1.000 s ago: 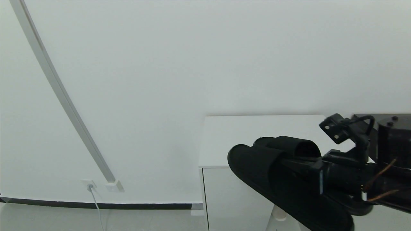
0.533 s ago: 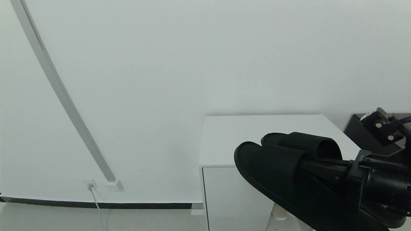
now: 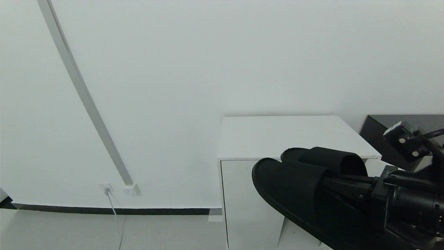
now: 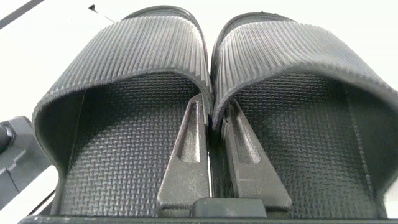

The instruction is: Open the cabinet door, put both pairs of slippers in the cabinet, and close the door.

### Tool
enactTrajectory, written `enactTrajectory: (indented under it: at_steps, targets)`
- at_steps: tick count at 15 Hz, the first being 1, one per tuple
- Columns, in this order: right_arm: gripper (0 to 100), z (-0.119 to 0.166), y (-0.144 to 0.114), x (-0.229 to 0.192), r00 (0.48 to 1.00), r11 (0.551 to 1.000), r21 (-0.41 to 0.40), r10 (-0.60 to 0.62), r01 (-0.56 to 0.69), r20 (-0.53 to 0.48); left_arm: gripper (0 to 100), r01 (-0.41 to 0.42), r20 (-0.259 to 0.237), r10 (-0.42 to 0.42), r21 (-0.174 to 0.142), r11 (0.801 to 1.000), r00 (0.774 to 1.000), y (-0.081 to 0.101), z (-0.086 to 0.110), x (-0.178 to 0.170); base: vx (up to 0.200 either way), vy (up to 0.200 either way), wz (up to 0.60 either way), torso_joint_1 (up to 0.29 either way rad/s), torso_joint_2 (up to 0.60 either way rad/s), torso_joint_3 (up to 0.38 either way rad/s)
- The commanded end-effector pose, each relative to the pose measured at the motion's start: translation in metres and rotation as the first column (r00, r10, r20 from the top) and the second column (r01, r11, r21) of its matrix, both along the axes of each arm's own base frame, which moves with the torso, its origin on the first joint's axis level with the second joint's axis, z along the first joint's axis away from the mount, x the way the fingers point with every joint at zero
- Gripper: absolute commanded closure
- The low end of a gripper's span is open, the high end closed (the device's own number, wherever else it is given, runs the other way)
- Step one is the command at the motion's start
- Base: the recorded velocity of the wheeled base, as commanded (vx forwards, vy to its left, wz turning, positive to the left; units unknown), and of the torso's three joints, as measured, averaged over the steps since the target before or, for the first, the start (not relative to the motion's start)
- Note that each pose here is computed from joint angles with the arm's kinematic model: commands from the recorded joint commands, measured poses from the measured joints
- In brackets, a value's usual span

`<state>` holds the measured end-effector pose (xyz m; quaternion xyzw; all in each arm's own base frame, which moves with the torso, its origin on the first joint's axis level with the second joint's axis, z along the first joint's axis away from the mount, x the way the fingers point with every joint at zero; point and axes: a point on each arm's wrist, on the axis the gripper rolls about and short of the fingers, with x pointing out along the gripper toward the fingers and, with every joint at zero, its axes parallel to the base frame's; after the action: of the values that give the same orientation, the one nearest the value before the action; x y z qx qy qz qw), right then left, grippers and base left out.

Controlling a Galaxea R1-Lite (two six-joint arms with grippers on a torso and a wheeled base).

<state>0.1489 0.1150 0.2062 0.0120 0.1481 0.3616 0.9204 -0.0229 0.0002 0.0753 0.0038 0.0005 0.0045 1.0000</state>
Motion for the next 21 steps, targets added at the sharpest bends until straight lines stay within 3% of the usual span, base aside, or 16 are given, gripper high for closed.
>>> enactTrajectory:
  at_steps: [1,4,21]
  targets:
    - [100,-0.003,0.002,0.003,1.0,1.0,-0.008,-0.001,0.001,-0.01,100,0.0,-0.002,0.0,0.0,1.0,1.0,0.0,0.0,0.0,0.0,0.0,0.0,0.0,0.0,0.0]
    - [100,-0.003,0.002,0.003,1.0,1.0,-0.01,-0.001,0.001,-0.01,100,-0.002,0.0,0.002,0.0,1.0,1.0,0.0,0.0,0.0,0.0,0.0,0.0,0.0,0.0,0.0]
    - [100,-0.018,0.014,0.024,0.999,0.999,-0.038,-0.019,0.017,-0.039,100,-0.002,0.0,0.002,0.0,1.0,1.0,0.0,0.0,0.0,0.0,-0.2,0.0,0.003,0.0,0.003]
